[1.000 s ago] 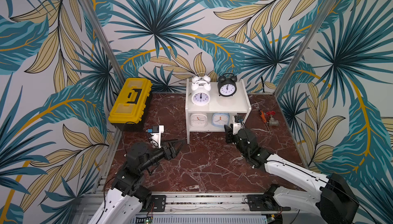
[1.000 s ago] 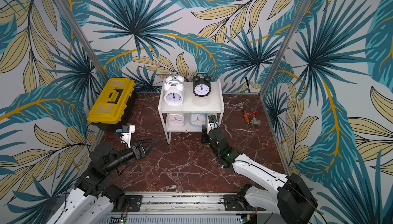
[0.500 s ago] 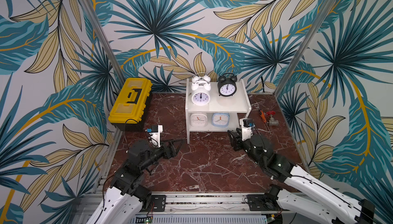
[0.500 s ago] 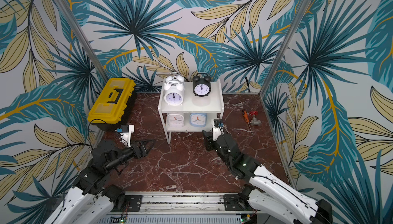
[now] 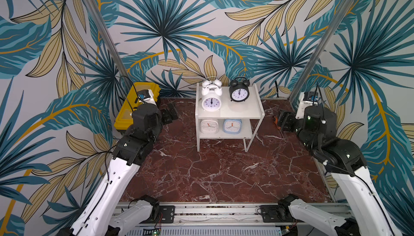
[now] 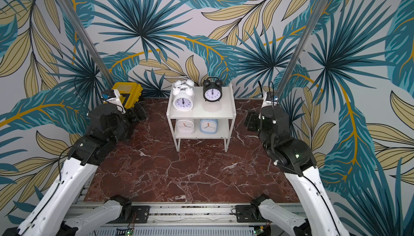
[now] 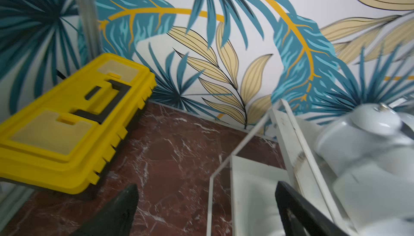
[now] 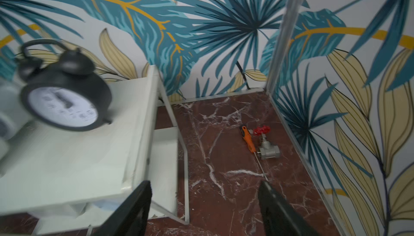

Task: Place the alarm clocks on the shelf by style
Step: Reset both arms

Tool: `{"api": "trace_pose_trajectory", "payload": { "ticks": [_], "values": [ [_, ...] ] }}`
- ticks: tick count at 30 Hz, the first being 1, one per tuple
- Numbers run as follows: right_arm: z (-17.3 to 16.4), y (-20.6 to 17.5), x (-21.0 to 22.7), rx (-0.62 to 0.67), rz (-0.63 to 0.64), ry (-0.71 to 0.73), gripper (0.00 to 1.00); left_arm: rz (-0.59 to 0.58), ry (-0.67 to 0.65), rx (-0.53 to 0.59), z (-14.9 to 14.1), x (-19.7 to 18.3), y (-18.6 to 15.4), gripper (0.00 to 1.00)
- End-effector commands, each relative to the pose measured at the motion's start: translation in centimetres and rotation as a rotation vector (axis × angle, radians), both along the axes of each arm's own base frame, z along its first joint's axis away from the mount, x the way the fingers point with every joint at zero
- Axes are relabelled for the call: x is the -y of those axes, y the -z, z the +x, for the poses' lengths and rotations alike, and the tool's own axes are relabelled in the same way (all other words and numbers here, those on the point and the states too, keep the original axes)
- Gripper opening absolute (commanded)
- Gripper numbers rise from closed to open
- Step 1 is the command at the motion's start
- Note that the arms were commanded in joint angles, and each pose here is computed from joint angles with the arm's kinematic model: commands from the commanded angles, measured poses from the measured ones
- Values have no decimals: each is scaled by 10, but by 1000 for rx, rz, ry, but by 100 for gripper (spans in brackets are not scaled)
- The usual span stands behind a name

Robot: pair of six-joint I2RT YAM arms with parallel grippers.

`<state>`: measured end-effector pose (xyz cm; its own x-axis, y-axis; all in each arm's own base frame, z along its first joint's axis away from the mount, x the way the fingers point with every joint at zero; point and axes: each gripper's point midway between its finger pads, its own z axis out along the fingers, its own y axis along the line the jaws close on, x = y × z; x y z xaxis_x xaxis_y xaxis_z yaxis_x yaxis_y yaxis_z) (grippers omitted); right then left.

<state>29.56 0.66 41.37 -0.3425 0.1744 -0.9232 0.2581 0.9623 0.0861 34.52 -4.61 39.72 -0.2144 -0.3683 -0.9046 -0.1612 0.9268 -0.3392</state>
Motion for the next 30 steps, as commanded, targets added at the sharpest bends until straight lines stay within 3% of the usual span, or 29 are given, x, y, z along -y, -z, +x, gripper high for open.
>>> {"api": "trace_pose_trajectory", "payload": {
  "ticks": [1,3,6,11,13,16,18,21,24,27,30],
  "values": [
    [16,32,36,-76,57,158,80,158,-249,21,19,-49,-1,100],
    [25,49,57,14,88,267,86,192,-350,4,35,-72,27,100],
    [42,87,59,126,62,258,99,262,-441,-34,50,-105,84,100],
    [32,177,84,45,-51,402,99,306,-472,-117,48,-136,196,100],
    [25,207,90,-37,-109,428,99,357,-426,-94,44,-134,215,100],
    [7,247,98,-41,-139,473,99,327,-390,-117,33,-133,244,100],
    [1,273,91,-20,-124,413,100,355,-338,-126,33,-127,259,100],
    [10,280,79,-27,-117,319,100,302,-334,-90,33,-125,257,100],
    [36,276,61,34,-129,199,100,326,-317,1,36,-121,259,100],
    [69,275,34,77,-112,35,100,336,-155,-62,50,-98,269,100],
    [97,285,8,46,-154,-129,100,357,-69,18,53,-83,276,100]
  ]
}}
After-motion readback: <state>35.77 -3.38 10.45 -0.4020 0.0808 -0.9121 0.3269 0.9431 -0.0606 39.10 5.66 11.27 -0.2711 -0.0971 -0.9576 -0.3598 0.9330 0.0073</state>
